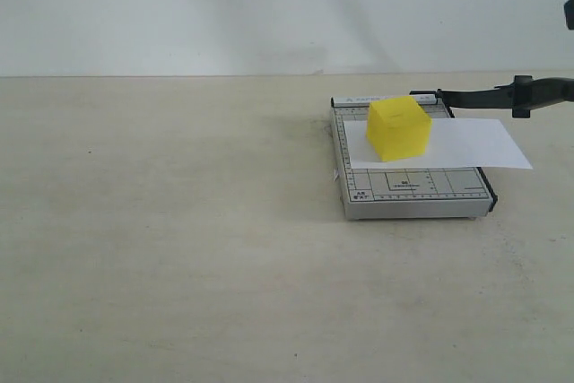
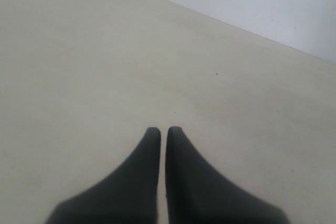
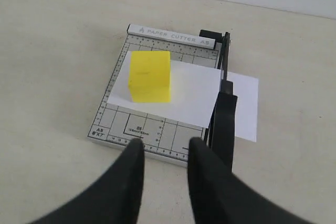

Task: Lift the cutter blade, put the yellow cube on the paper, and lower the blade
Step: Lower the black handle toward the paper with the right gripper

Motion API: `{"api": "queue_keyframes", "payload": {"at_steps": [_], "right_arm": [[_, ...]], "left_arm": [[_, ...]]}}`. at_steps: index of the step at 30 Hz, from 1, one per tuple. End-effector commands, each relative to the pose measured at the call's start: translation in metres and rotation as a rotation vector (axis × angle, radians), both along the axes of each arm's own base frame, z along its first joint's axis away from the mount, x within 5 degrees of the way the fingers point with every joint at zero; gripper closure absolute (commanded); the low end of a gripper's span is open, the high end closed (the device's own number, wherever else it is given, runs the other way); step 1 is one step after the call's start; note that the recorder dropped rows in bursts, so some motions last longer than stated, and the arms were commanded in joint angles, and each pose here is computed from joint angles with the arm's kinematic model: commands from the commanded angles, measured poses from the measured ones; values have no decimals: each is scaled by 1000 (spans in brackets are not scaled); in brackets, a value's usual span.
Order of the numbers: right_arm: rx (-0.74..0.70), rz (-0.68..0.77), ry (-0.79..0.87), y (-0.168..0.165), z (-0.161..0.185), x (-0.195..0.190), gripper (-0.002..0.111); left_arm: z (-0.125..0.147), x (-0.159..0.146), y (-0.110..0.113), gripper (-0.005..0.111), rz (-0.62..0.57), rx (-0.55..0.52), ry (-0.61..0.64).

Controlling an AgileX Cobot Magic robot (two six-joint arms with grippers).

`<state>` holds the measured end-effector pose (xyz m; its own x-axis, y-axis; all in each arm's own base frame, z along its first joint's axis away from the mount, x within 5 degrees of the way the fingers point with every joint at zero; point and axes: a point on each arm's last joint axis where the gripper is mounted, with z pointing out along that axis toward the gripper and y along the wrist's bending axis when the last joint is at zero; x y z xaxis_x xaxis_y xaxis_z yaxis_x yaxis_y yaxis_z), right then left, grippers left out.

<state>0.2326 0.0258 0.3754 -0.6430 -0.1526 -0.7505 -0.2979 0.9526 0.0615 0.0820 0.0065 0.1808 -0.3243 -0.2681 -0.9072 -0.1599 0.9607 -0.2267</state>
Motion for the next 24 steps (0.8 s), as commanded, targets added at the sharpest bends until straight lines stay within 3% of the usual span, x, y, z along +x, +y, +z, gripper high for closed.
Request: {"api": "queue_keyframes", "payload": {"at_steps": [1, 6, 11, 17, 24], "right_arm": [[22, -30, 29, -1, -3, 14, 65], [70, -88, 153, -1, -19, 23, 62], [-14, -127, 173, -8, -28, 30, 62], [4, -145, 260, -8, -46, 42, 62], [-1, -159, 233, -9, -53, 55, 62]], "left_arm": [[-1, -1, 0, 102, 4, -22, -2], [-1, -1, 0, 102, 4, -22, -2], [-1, -1, 0, 102, 4, -22, -2], [-1, -1, 0, 102, 4, -22, -2], [-1, -1, 0, 102, 6, -30, -3]]}}
